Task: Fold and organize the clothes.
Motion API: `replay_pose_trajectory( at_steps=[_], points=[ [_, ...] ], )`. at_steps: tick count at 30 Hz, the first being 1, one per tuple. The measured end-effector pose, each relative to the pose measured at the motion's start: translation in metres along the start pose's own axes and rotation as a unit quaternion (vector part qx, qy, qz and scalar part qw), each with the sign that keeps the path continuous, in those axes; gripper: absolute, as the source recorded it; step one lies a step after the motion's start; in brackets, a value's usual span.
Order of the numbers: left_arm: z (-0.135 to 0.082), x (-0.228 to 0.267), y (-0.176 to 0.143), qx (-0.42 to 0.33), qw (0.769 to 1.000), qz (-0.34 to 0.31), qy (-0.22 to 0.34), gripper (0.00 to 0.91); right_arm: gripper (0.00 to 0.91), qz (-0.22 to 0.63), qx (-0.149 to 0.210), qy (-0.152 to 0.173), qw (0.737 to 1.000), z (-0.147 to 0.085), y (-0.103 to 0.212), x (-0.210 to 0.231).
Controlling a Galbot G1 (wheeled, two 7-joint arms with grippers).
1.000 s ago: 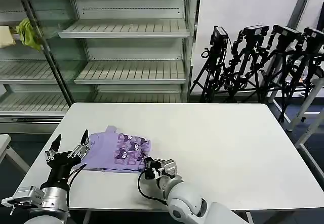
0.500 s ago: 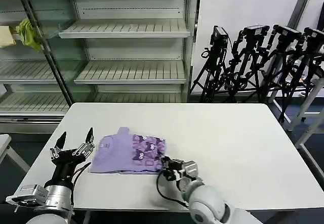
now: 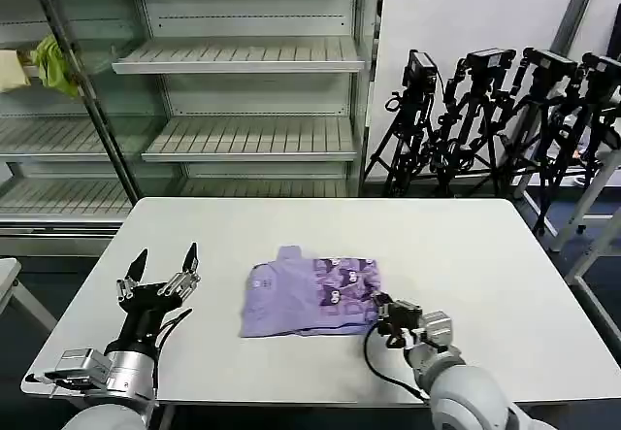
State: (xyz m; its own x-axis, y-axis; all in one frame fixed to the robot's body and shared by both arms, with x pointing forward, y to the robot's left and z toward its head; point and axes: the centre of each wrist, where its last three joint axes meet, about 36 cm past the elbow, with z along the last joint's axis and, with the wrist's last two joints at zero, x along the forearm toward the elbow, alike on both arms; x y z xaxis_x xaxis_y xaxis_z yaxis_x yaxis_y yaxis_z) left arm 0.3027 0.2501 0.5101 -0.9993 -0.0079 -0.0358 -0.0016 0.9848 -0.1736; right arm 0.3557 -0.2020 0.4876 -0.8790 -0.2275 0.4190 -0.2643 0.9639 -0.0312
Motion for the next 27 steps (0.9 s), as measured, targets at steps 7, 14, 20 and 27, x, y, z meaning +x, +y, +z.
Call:
replay_pose_trajectory(
  at_steps=[7, 14, 20, 27],
  points=[
    [0.001, -0.003, -0.005, 0.003, 1.0, 0.011, -0.001, 0.907, 0.0, 0.037, 0.016, -0.004, 0.999, 0.0, -0.019, 0.013],
    [0.004, -0.004, -0.009, 0.008, 1.0, 0.017, 0.0, 0.907, 0.0, 0.059, 0.025, -0.007, 0.998, 0.001, -0.029, 0.018],
    [0.005, -0.004, -0.011, 0.009, 1.0, 0.022, 0.004, 0.907, 0.907, 0.071, 0.037, -0.016, 0.997, 0.003, -0.031, 0.019],
    [0.004, -0.004, -0.011, 0.004, 1.0, 0.028, 0.009, 0.907, 0.907, 0.089, 0.051, -0.031, 0.994, 0.003, -0.032, 0.02]
  ],
)
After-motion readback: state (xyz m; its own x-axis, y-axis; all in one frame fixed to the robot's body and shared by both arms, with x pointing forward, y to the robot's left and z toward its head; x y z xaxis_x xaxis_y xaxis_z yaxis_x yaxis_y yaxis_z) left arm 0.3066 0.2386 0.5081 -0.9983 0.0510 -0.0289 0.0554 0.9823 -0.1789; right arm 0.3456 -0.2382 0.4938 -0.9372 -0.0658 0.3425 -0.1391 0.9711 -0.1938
